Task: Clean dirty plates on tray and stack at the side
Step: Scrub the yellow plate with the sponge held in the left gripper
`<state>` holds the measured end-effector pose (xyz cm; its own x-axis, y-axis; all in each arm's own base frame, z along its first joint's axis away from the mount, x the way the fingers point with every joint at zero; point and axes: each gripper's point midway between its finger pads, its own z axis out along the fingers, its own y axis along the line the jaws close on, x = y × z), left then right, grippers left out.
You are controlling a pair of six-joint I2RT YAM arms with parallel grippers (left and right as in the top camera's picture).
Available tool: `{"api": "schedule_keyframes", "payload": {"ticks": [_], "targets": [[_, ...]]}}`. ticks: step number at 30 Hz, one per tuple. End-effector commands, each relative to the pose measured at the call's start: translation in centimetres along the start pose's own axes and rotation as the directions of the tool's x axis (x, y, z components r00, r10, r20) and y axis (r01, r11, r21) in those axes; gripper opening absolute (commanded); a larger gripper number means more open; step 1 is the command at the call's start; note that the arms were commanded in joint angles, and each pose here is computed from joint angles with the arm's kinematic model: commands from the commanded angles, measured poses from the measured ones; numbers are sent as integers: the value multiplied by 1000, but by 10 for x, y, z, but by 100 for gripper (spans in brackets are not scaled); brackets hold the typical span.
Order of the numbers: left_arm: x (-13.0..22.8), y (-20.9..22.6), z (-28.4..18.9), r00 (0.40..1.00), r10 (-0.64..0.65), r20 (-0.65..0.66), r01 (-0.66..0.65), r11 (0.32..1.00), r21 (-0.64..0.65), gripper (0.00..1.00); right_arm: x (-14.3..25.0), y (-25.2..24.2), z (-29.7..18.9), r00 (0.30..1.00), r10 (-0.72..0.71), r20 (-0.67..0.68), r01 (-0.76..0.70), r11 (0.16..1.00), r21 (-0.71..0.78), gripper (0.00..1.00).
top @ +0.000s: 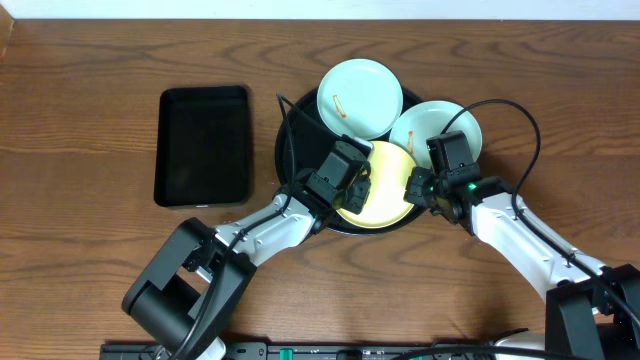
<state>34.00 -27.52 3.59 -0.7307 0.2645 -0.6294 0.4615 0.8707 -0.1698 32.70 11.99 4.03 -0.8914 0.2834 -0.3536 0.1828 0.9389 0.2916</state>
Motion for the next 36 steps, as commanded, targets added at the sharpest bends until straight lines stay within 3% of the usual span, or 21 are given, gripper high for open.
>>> {"api": "schedule_keyframes", "payload": {"ticks": [1,12,36], "targets": [[7,5,5,1000,-8,-14,7,1000,-27,8,1,1,1,1000,-12,-2,12,1000,-5,1],[12,18,22,1000,-19,-8,18,998,-64,8,1,1,1,1000,-12,0,12,1000,-6,1],[-21,28,29,990,-38,136,46,998,-54,8,1,1,1,1000,-12,0,12,1000,-6,1]]}}
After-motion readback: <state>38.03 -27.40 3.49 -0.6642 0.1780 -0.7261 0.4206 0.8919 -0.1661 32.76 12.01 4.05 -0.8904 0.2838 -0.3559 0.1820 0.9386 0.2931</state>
